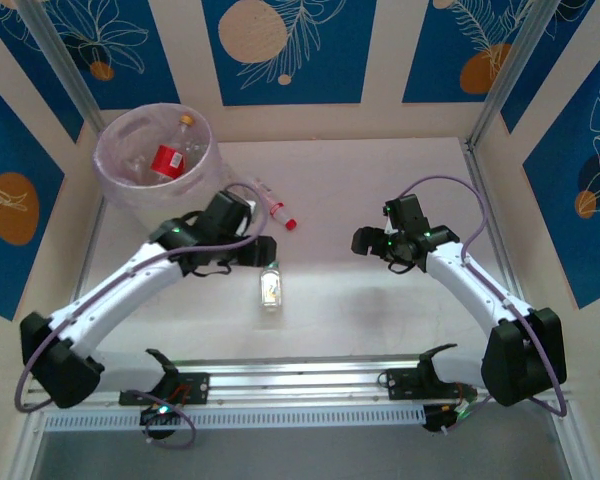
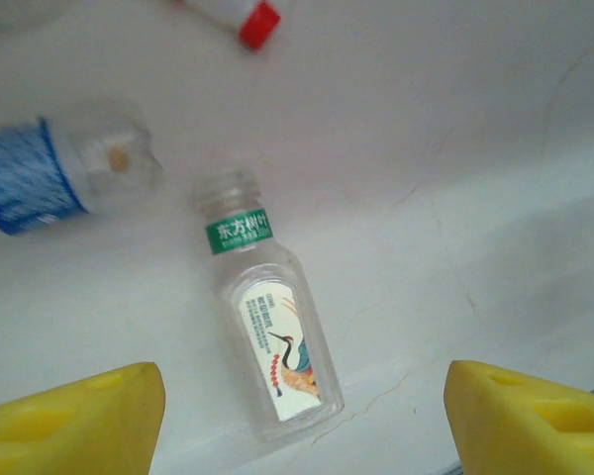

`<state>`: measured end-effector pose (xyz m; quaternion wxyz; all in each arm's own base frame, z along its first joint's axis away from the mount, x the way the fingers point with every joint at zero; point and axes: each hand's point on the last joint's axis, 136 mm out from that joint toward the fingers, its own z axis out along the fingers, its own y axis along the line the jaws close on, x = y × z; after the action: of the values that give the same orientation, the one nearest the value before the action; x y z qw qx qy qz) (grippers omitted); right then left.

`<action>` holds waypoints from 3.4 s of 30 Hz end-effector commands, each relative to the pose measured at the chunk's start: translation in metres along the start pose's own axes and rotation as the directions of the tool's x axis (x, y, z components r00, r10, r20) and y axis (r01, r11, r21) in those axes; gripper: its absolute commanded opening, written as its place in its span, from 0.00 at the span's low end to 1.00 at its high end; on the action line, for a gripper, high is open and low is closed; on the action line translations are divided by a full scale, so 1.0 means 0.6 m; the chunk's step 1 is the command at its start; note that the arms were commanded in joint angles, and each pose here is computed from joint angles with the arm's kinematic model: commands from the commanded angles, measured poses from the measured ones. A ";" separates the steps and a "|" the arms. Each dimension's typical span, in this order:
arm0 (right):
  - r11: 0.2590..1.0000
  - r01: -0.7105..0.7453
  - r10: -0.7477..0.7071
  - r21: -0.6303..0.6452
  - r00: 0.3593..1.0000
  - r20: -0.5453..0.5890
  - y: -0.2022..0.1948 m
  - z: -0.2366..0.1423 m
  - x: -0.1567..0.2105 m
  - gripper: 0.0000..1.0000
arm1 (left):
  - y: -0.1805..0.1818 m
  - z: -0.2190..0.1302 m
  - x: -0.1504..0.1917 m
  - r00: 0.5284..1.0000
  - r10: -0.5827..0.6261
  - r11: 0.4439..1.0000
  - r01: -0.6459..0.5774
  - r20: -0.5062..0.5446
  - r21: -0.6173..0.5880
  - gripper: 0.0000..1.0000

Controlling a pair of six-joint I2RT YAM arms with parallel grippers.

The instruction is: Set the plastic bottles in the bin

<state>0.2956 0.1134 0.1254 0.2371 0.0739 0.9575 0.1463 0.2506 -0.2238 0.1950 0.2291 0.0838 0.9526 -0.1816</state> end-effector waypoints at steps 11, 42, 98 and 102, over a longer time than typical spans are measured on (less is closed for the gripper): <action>1.000 -0.005 0.005 -0.004 1.000 0.013 -0.007 -0.013 0.006 0.90 | 0.006 0.161 0.041 0.991 -0.097 0.995 0.096 -0.096 -0.016 0.74; 0.999 -0.031 0.031 -0.012 1.000 -0.006 -0.018 -0.003 0.026 0.90 | 0.024 0.291 0.048 0.985 -0.023 0.994 0.003 -0.172 -0.113 0.50; 1.000 -0.024 0.024 0.017 1.000 0.020 -0.028 -0.024 0.020 0.90 | 0.233 -0.477 -0.471 0.572 -0.105 0.986 0.169 0.813 0.009 0.09; 0.999 -0.029 0.029 0.025 0.999 0.020 -0.034 -0.025 0.022 0.90 | 0.297 -0.493 -0.486 0.572 0.003 0.965 0.214 0.820 -0.153 0.07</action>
<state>0.2790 0.0981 0.1227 0.2420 0.0881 0.9559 0.1411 0.4230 0.0131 0.5117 0.6203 -0.1019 0.7638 -0.1464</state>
